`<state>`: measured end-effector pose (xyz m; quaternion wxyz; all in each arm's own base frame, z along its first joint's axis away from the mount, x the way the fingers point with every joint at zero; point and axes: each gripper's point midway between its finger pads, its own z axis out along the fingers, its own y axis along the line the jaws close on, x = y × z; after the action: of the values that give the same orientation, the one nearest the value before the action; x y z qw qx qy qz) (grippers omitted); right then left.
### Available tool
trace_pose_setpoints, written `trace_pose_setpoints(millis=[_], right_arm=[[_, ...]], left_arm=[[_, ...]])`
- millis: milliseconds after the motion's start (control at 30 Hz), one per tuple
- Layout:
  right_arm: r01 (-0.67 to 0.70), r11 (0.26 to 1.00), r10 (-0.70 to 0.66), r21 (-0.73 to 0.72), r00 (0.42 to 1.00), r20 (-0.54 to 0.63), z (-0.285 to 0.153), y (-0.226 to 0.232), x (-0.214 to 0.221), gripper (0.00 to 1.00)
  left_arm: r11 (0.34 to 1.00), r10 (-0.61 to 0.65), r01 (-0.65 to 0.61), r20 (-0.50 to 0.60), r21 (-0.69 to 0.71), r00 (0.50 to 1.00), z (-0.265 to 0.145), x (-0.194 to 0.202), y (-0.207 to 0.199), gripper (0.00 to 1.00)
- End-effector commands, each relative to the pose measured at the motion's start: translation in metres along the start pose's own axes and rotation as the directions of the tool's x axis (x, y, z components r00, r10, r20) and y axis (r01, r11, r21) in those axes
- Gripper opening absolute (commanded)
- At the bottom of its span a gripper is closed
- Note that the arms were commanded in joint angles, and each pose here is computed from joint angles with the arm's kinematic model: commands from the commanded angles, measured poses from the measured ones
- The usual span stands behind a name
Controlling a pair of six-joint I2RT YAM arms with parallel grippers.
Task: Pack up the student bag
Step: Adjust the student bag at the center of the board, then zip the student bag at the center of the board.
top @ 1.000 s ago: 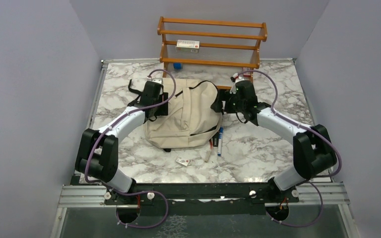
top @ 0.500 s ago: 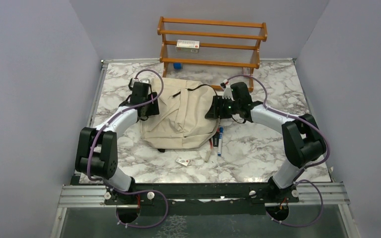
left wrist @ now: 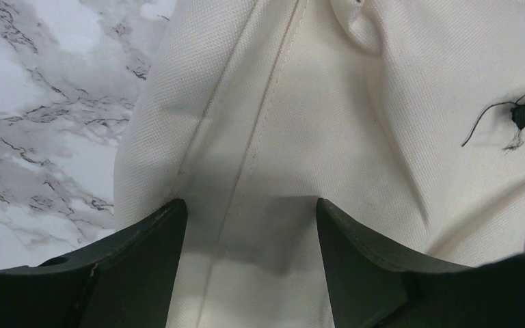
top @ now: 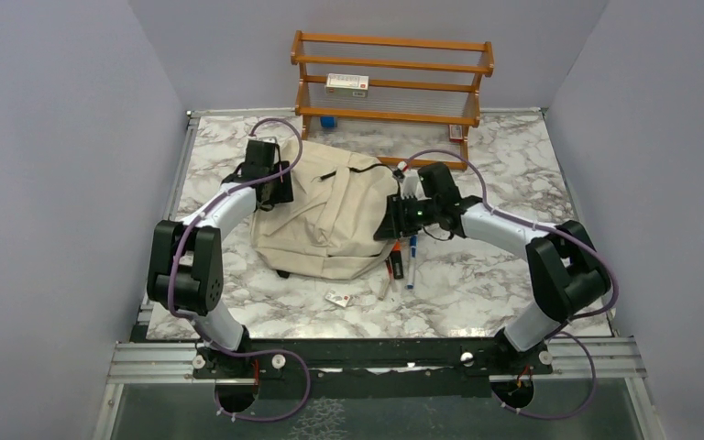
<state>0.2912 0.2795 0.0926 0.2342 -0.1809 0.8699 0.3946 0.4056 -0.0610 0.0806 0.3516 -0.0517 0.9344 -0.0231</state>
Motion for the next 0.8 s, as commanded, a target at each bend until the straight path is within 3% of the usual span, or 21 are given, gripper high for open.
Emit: trace_pose_setpoints(millis=[0,100,200,300,567,767], right_arm=[[0.065,0.996,-0.069,-0.064,0.996,-0.063,-0.012,0.026,0.02,0.42],[0.116,0.992,-0.116,0.045,0.993,-0.002,-0.027,0.018,0.008,0.47],[0.144,0.965,-0.162,0.22,0.984,0.067,-0.048,0.002,-0.014,0.64],[0.14,0.915,-0.209,0.377,0.967,0.148,-0.07,-0.011,-0.04,0.71],[0.051,0.847,-0.257,0.529,0.91,0.324,-0.105,-0.019,-0.085,0.76],[0.027,0.861,-0.24,0.507,0.901,0.36,-0.104,-0.014,-0.091,0.77]], left_arm=[[0.999,0.012,-0.013,0.047,0.031,0.999,0.002,-0.025,-0.007,0.7],[0.997,0.012,-0.021,0.12,0.071,0.993,-0.007,-0.049,-0.016,0.71],[0.99,0.027,-0.054,0.197,0.133,0.98,-0.022,-0.073,-0.03,0.72],[0.98,0.055,-0.099,0.24,0.174,0.969,-0.032,-0.086,-0.048,0.73],[0.895,0.223,-0.3,0.252,0.329,0.942,-0.04,-0.049,-0.131,0.75],[0.898,0.281,-0.341,0.234,0.279,0.931,-0.03,-0.023,-0.157,0.76]])
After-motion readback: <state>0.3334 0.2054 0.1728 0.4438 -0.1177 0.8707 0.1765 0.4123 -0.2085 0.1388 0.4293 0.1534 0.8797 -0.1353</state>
